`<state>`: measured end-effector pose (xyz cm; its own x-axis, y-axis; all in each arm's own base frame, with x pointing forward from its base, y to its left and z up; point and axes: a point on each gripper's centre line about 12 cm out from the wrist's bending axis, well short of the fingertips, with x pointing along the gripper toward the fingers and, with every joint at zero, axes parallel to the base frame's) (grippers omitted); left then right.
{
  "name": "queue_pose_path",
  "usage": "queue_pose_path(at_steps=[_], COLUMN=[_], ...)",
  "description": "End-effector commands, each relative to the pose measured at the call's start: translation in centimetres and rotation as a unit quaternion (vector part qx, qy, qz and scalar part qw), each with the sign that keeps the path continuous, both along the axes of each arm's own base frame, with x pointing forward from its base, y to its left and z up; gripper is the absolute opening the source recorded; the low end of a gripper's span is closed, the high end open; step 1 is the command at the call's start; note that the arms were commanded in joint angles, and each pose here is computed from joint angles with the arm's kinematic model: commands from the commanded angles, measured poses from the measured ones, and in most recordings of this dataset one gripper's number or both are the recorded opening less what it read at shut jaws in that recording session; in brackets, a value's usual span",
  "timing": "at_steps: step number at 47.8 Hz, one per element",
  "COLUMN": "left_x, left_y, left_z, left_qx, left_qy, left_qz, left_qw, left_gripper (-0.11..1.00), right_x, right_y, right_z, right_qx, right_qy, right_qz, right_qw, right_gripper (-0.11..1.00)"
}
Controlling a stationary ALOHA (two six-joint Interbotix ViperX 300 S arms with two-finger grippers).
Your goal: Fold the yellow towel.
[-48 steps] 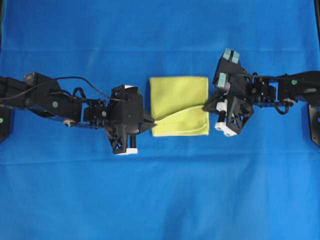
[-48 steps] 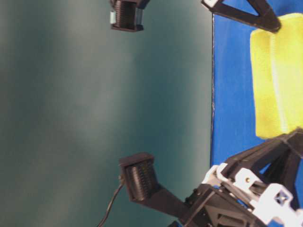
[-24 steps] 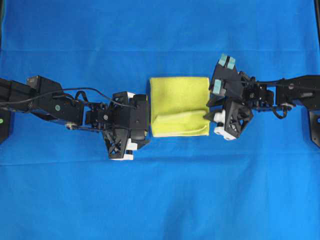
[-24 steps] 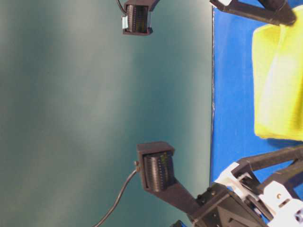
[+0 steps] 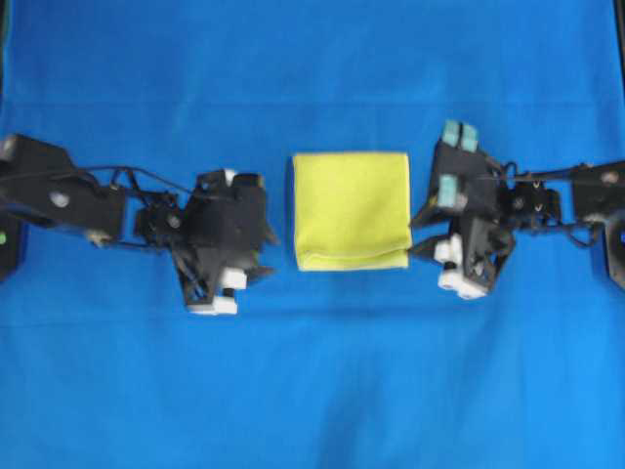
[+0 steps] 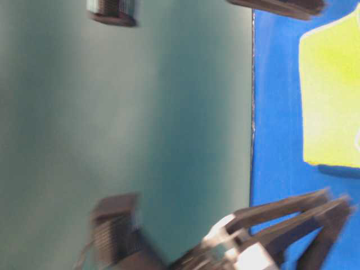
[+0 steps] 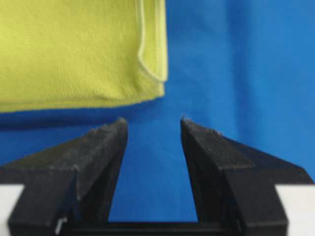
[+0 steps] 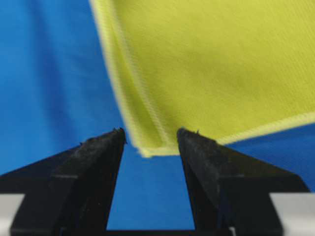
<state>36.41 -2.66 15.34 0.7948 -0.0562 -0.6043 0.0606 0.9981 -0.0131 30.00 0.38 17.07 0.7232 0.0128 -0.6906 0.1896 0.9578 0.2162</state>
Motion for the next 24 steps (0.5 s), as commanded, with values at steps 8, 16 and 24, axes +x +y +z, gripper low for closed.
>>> queue_pose_path(at_steps=[8, 16, 24], left_x=[-3.3, -6.3, -9.9], left_y=[-0.6, -0.3, 0.1], left_z=[6.3, 7.8, 8.7], left_qx=[-0.005, -0.008, -0.008], left_qy=[-0.086, -0.124, -0.160], left_qz=[-0.013, -0.014, -0.015], left_qw=[0.9962, 0.9921, 0.9869], left_gripper=[0.44, 0.44, 0.44], right_x=[-2.3, -5.2, -7.9], right_y=[-0.1, -1.1, -2.0], right_z=[6.2, 8.8, 10.0], right_qx=[-0.035, -0.062, -0.093], right_qy=[-0.104, -0.163, -0.192], right_qz=[0.022, 0.015, 0.004], right_qw=[0.9938, 0.9847, 0.9770], right_gripper=[0.53, 0.53, 0.53])
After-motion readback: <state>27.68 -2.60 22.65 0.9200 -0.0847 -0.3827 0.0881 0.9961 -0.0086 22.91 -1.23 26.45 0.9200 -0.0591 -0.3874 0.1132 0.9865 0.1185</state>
